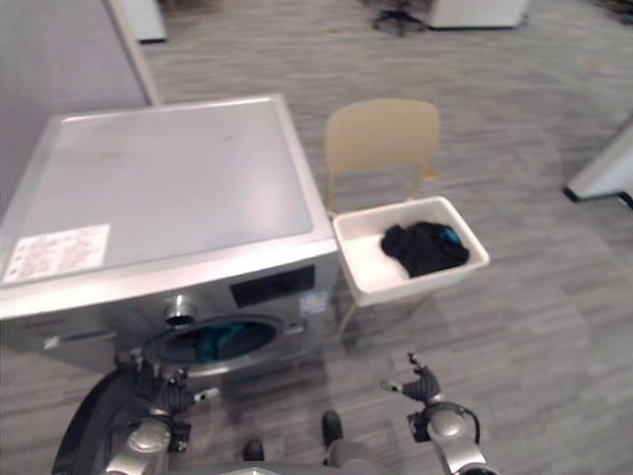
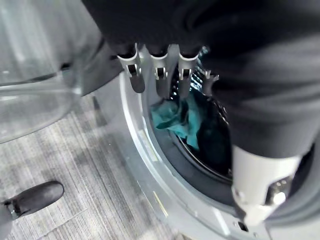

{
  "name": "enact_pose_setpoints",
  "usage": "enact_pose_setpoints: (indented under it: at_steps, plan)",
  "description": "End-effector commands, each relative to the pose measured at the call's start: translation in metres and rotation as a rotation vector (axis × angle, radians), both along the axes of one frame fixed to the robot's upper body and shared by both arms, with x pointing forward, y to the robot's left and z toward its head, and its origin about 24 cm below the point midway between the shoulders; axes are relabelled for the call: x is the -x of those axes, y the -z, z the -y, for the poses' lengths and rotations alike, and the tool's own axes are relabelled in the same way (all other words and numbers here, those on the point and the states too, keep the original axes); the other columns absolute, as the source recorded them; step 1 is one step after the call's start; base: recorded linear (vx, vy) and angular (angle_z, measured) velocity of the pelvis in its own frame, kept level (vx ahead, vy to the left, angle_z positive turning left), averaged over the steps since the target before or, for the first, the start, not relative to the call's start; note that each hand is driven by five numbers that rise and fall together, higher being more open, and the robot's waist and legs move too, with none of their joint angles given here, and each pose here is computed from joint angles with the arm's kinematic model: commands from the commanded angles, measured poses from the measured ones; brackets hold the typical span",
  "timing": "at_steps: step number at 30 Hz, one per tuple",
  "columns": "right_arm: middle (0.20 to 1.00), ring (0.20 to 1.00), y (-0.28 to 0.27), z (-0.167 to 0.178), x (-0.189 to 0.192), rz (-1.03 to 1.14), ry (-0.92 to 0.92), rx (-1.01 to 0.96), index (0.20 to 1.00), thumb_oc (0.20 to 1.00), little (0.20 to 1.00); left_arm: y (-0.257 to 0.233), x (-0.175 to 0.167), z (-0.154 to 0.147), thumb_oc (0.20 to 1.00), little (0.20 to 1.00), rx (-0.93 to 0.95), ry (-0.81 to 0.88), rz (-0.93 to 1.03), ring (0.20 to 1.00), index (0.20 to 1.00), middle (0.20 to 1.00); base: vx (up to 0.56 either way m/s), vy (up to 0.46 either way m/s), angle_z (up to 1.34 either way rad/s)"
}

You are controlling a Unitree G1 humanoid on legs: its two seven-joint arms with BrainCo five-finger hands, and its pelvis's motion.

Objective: Grab the laundry basket,head to the washer,open it,put in the laundry and shut it.

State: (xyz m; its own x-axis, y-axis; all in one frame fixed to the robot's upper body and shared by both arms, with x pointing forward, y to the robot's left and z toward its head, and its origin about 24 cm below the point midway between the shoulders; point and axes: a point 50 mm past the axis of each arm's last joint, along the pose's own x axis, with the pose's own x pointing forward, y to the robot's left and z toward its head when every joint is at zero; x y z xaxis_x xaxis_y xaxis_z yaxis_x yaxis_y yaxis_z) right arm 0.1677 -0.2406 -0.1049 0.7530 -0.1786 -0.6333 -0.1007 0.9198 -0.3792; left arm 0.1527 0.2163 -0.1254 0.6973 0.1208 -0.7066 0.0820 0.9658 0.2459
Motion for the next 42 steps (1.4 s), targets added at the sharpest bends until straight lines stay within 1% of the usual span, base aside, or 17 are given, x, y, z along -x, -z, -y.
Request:
enact_pose_setpoints:
  at_steps: [1,2,7,9,12,13,17,18,22,28,32,38,39,42]
  plan:
    - [1.0,1.0,-0.015,0.003,-0.02,0.098,-0.001,0.023,1.0,1.0,1.0,-0.014,-0.025,-0.003,1.0,1.0,-0.052,0.035,0.102,1.0,1.0,1.0,-0.1,-0.075,-1.75]
    - [1.0,1.0,-0.018,-0.001,-0.022,0.127,0.01,0.005,1.0,1.0,1.0,-0.019,-0.034,-0.002,1.0,1.0,-0.062,0.052,0.13,1.0,1.0,1.0,-0.05,-0.066,-1.48]
    - [1.0,1.0,-0.017,-0.005,-0.02,0.145,0.038,-0.008,1.0,1.0,1.0,-0.028,-0.045,0.002,1.0,1.0,-0.073,0.092,0.178,1.0,1.0,1.0,0.06,-0.128,-1.42]
    - [1.0,1.0,-0.01,-0.004,-0.01,0.106,0.071,-0.018,1.0,1.0,1.0,-0.023,-0.041,0.007,1.0,1.0,-0.075,0.125,0.151,1.0,1.0,1.0,0.14,-0.162,-1.45]
    - [1.0,1.0,-0.007,-0.001,-0.004,0.09,0.099,-0.027,1.0,1.0,1.0,-0.021,-0.039,0.011,1.0,1.0,-0.064,0.131,0.143,1.0,1.0,1.0,0.15,-0.144,-0.96]
    - [1.0,1.0,-0.004,0.003,0.003,0.078,0.145,-0.037,1.0,1.0,1.0,-0.021,-0.041,0.021,1.0,1.0,-0.032,0.139,0.154,1.0,1.0,1.0,0.17,-0.277,-0.4]
    - [1.0,1.0,-0.005,0.003,-0.003,0.089,0.157,-0.044,1.0,1.0,1.0,-0.021,-0.04,0.033,1.0,1.0,0.023,0.119,0.172,1.0,1.0,1.0,0.17,-0.165,-0.77]
    - [1.0,1.0,-0.004,0.001,-0.003,0.082,0.161,-0.061,1.0,1.0,1.0,-0.017,-0.036,0.037,1.0,1.0,0.025,0.123,0.145,1.0,1.0,1.0,0.17,-0.019,-1.16]
    - [1.0,1.0,-0.003,0.0,-0.002,0.078,0.148,-0.05,1.0,1.0,1.0,-0.014,-0.031,0.04,1.0,1.0,0.023,0.131,0.128,1.0,1.0,1.0,0.15,0.01,-0.58]
    - [1.0,1.0,-0.004,0.003,-0.002,0.074,0.15,-0.028,1.0,1.0,1.0,-0.015,-0.03,0.035,1.0,1.0,0.022,0.114,0.135,1.0,1.0,1.0,0.29,0.053,-0.07]
    - [1.0,1.0,0.001,-0.002,0.004,0.04,0.109,-0.016,1.0,1.0,1.0,-0.012,-0.019,0.027,1.0,1.0,0.021,0.071,0.116,1.0,1.0,1.0,0.38,0.134,0.15]
    - [1.0,1.0,-0.004,-0.014,-0.011,0.071,0.043,-0.033,1.0,1.0,1.0,-0.019,-0.023,0.009,1.0,1.0,-0.013,0.047,0.143,1.0,1.0,1.0,0.2,0.093,0.1]
    - [1.0,1.0,-0.009,-0.018,-0.02,0.107,0.026,-0.041,1.0,1.0,1.0,-0.022,-0.027,0.003,1.0,1.0,-0.035,0.038,0.156,1.0,1.0,1.0,0.16,-0.004,0.55]
    - [1.0,1.0,-0.017,-0.021,-0.029,0.147,-0.002,-0.044,1.0,1.0,1.0,-0.023,-0.028,0.0,1.0,1.0,-0.046,0.026,0.167,1.0,1.0,1.0,0.14,-0.028,0.93]
